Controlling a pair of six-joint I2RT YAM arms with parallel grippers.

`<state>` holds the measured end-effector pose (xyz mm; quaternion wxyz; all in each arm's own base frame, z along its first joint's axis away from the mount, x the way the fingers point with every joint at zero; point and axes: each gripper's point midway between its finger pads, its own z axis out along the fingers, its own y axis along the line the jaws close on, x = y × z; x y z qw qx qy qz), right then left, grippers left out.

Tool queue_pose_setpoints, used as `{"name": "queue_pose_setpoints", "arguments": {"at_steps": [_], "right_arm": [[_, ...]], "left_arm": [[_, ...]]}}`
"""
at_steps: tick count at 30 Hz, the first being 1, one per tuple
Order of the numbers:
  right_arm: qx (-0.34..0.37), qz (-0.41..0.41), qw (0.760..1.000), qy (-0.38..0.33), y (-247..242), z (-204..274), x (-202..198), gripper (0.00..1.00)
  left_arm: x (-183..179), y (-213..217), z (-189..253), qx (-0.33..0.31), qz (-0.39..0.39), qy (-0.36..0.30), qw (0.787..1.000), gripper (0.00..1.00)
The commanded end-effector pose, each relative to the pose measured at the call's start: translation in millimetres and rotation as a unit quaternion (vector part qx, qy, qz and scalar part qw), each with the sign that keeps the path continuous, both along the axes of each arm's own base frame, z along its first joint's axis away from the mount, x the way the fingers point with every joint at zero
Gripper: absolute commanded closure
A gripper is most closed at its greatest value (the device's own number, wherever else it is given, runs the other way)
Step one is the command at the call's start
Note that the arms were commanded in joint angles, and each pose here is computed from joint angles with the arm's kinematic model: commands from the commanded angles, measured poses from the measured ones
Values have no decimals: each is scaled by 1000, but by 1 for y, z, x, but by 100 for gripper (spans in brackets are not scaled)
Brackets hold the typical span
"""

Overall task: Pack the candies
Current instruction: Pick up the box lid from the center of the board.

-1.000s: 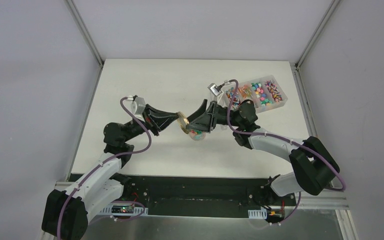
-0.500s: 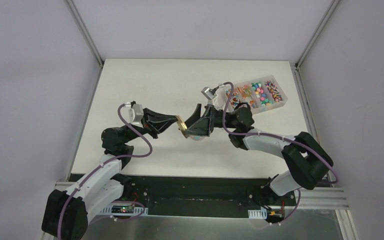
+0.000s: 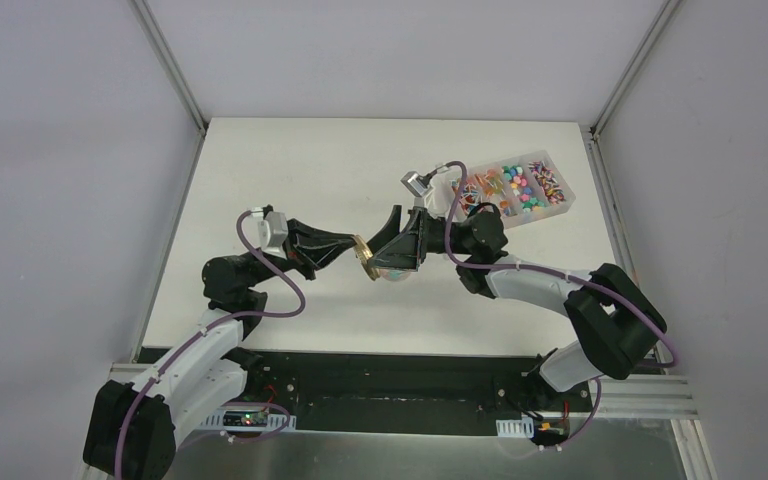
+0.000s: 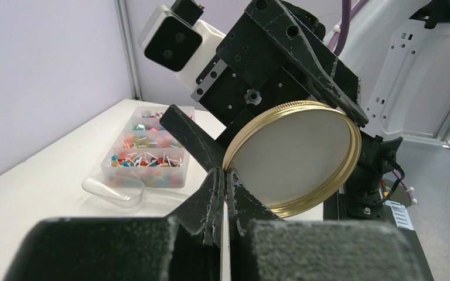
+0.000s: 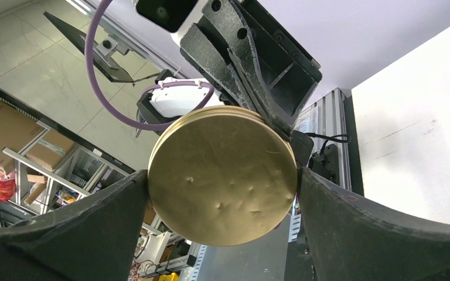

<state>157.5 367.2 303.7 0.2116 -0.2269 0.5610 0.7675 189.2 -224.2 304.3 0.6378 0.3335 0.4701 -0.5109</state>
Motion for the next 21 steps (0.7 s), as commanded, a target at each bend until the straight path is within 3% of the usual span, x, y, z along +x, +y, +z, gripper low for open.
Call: {"name": "queue_pose_setpoints", "arguments": {"at_steps": [1, 10, 14, 18, 21], "right_arm": [[34, 1, 998, -45, -3, 30, -4, 4], [47, 10, 997, -57, -8, 34, -12, 19], [47, 12, 997, -57, -8, 32, -12, 21], [45, 9, 997, -55, -6, 29, -8, 20], [44, 4, 998, -47, -4, 27, -4, 20]], "left_arm": [[-9, 1, 6, 3, -9, -45, 999, 100], [-7, 0, 5, 3, -9, -42, 999, 100], [-2, 3, 7, -7, 6, -27, 1000, 97], [5, 9, 11, -19, 42, -16, 999, 61], [14, 15, 12, -22, 76, -4, 997, 39]]}}
